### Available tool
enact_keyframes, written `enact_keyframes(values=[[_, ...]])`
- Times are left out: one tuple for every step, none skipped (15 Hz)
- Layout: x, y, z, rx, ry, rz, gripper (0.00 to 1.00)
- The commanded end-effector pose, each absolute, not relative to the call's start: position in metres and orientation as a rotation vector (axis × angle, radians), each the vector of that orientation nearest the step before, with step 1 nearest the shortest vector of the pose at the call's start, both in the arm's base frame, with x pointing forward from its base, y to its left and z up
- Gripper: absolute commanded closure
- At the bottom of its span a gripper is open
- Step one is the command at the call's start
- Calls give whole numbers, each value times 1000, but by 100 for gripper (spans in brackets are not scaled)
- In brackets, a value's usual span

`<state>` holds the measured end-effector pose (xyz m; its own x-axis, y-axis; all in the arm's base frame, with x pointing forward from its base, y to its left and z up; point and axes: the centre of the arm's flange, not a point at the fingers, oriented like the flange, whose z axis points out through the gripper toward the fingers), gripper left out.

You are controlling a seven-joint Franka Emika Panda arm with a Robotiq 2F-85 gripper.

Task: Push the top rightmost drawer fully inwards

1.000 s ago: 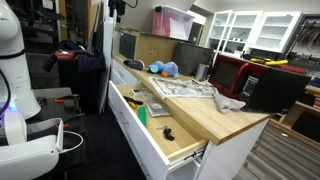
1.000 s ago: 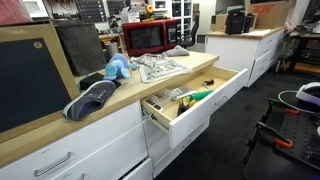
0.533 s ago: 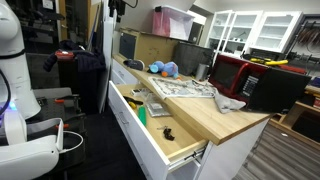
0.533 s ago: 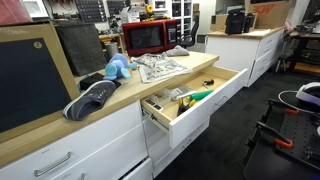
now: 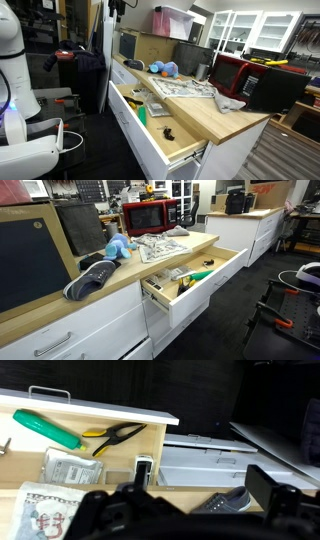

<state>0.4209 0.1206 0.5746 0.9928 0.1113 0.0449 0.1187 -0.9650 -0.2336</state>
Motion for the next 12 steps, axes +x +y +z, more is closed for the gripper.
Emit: enact_keyframes(values=[[421, 121, 575, -2898, -170, -46, 0], [421, 121, 575, -2898, -170, -46, 0], [421, 121, 575, -2898, -170, -46, 0], [421, 121, 575, -2898, -170, -46, 0], [425, 123, 575, -2899, -158, -48, 0], [429, 124, 573, -2903, -129, -50, 0], [430, 125, 572, -2905, -113, -62, 0], [430, 128, 568, -2907, -83, -74, 0], [429, 132, 563, -2907, -61, -107, 0], [429, 138, 556, -2899, -10, -118, 0], [431, 143, 547, -2897, 32, -132, 0], [432, 149, 537, -2905, 75, -152, 0]])
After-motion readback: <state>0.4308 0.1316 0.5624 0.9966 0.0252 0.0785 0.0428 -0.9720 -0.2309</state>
